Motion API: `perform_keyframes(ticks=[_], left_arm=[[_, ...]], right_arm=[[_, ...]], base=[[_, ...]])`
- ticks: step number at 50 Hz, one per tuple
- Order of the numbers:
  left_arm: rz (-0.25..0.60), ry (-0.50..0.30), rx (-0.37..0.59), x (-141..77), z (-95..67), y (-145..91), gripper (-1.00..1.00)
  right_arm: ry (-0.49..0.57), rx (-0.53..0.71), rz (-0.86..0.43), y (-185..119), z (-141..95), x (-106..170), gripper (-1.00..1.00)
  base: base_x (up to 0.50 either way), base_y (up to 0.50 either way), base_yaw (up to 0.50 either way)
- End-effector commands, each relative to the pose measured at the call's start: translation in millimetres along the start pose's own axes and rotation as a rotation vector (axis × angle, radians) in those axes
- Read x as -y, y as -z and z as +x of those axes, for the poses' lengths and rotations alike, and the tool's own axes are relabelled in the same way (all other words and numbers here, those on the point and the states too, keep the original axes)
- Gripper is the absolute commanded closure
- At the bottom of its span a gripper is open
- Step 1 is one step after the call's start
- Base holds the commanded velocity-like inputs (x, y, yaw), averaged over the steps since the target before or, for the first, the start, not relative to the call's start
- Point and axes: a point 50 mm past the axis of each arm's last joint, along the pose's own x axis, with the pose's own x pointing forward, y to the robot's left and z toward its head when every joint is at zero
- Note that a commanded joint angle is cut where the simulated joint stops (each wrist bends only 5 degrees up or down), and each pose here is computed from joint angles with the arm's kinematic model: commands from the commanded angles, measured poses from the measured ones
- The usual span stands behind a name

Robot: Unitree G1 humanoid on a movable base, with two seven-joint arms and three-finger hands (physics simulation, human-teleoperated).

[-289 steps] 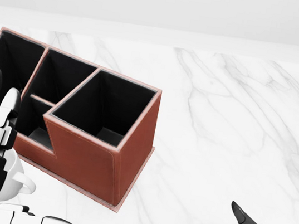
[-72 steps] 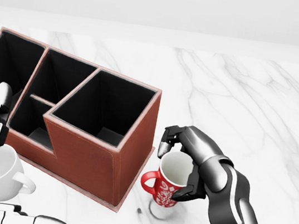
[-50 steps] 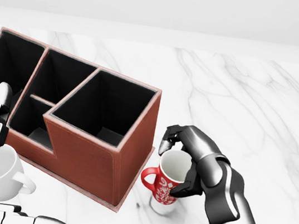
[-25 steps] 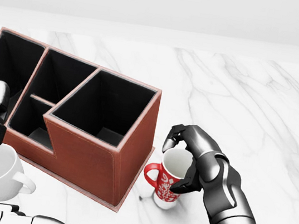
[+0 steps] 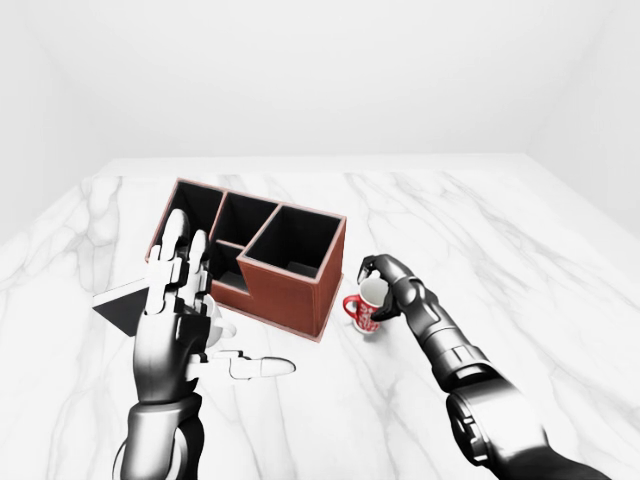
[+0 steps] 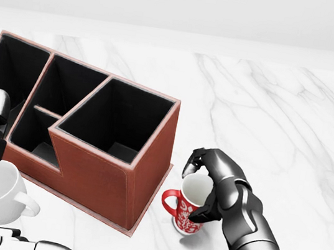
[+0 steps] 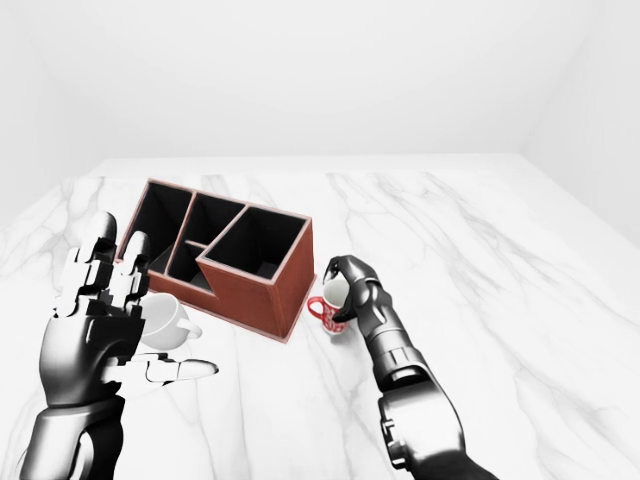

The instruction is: Pick up the red mug and place it to the right of the caddy.

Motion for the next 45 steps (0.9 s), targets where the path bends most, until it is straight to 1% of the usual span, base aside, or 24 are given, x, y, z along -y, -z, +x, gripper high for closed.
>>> perform_keyframes(ticks=[1, 21, 32, 39, 40, 42, 43, 45], left_arm=[[0.0, 0.0, 0.0, 0.4, 0.3, 0.3, -1.0], [-0.002, 0.004, -0.015, 0.7, -0.1, 3.3, -1.0], [-0.001, 0.005, -0.003, 0.8, -0.6, 0.0, -1.0], [-0.001, 0.003, 0.007, 0.0, -0.8, -2.2, -1.0], [-0.001, 0.002, 0.006, -0.1, -0.8, -1.9, -1.0], [-0.001, 0.002, 0.007, -0.2, -0.8, -2.1, -1.0], [-0.001, 0.002, 0.007, -0.2, -0.9, -2.3, -1.0], [-0.002, 0.003, 0.007, -0.1, -0.6, -2.1, -1.0]], right_arm=[[-0.015, -0.034, -0.031, 6.8, 0.8, -11.1, 1.0], [0.003, -0.034, -0.015, 7.9, 2.3, -14.0, 1.0], [0.073, -0.018, -0.015, 2.7, 4.6, -5.5, 1.0], [0.078, -0.016, -0.014, 0.2, 5.0, -5.8, 1.0], [0.076, -0.019, -0.014, 0.4, 5.0, -6.0, 0.98], [0.071, -0.024, -0.018, 1.3, 4.8, -6.3, -0.1], [0.057, -0.04, -0.026, 3.0, 4.6, -6.9, -1.0], [0.056, -0.038, -0.021, 2.0, 4.5, -5.3, -1.0]], base=[[0.0, 0.0, 0.0], [0.0, 0.0, 0.0], [0.0, 0.0, 0.0], [0.0, 0.0, 0.0], [0.0, 0.0, 0.0], [0.0, 0.0, 0.0], [0.0, 0.0, 0.0], [0.0, 0.0, 0.0]])
